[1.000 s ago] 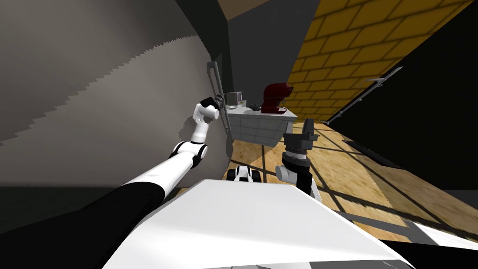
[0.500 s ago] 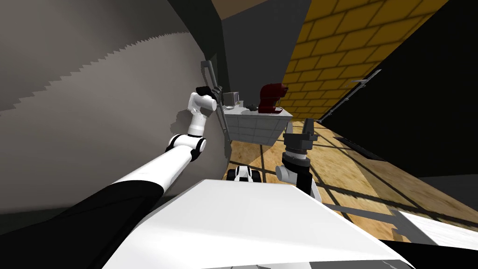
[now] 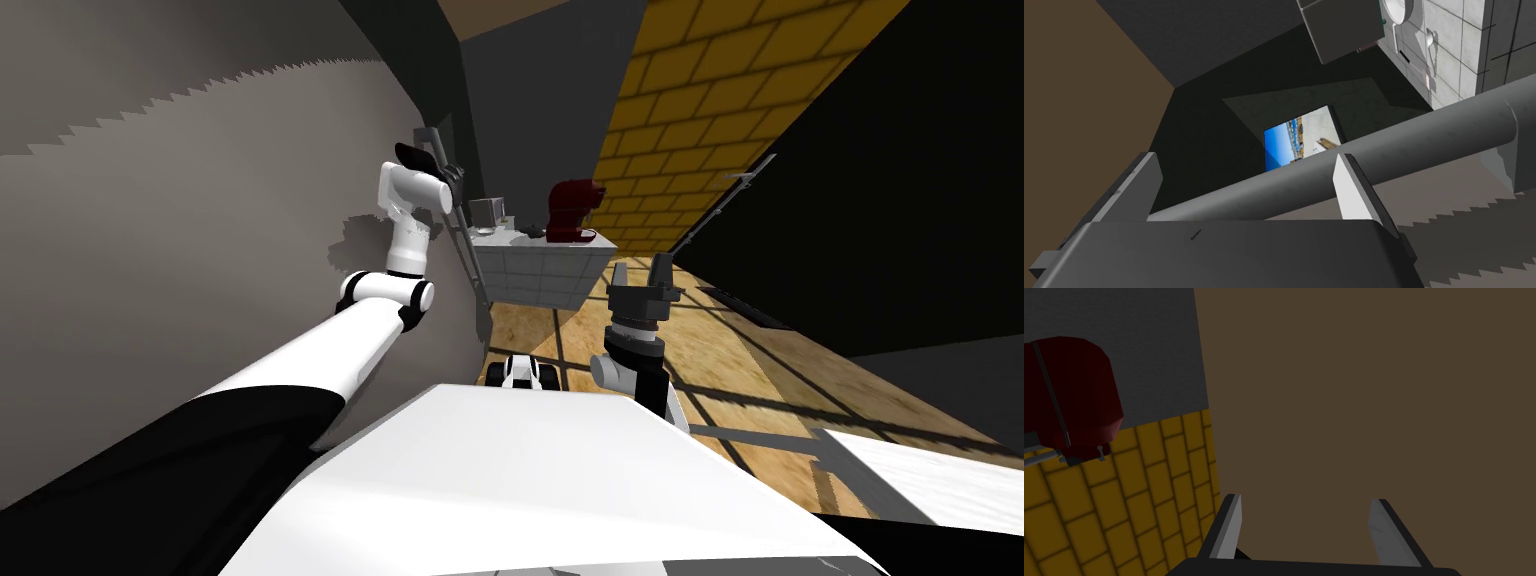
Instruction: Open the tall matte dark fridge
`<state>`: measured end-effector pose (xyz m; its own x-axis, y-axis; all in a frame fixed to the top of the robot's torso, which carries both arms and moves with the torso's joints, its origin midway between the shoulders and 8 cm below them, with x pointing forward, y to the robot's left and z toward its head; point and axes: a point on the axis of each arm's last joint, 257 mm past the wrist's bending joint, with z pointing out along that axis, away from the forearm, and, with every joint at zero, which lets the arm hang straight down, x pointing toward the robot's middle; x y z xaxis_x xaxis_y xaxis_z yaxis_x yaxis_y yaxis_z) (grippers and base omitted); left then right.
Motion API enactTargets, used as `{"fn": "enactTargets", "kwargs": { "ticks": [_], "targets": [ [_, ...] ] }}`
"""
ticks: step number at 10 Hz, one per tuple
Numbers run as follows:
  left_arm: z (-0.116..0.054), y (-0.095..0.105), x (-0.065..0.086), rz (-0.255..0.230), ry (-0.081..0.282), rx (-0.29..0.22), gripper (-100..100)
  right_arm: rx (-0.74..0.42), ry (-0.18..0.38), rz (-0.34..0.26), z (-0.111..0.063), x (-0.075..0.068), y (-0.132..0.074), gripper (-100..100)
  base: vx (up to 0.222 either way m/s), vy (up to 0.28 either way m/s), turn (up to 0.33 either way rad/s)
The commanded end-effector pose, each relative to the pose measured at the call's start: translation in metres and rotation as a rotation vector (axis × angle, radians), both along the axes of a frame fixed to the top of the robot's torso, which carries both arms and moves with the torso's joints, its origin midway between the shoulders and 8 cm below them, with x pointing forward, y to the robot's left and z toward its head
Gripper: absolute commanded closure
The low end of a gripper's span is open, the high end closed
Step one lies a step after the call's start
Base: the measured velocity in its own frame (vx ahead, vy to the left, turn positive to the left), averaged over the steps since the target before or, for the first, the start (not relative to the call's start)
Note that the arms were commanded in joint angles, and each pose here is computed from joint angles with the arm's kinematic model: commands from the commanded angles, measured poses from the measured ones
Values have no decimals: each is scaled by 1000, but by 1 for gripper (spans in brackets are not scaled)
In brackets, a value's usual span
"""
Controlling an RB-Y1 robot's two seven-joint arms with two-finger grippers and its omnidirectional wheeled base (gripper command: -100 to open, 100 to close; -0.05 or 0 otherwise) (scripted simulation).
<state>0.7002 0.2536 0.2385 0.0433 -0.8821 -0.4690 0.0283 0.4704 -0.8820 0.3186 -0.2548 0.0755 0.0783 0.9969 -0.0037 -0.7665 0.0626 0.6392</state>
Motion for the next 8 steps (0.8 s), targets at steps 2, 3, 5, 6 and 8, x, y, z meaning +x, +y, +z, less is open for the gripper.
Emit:
{"fn": "enactTargets", "kwargs": {
  "ticks": [2, 3, 5, 6, 8],
  "targets": [
    [31, 22, -7, 59, 25, 9, -100, 0, 0, 0, 0, 0, 0, 0, 28, -3, -85],
    [45, 40, -11, 95, 36, 12, -100, 0, 0, 0, 0, 0, 0, 0, 20, -5, -111],
    [57, 57, -18, 135, 60, 10, -100, 0, 0, 0, 0, 0, 0, 0, 20, -5, -70],
    [61, 56, -19, 133, 56, 10, -100, 0, 0, 0, 0, 0, 0, 0, 21, -6, -64],
    [86, 89, -33, 197, 80, 1, -100, 0, 0, 0, 0, 0, 0, 0, 18, -14, -124]
  ]
}}
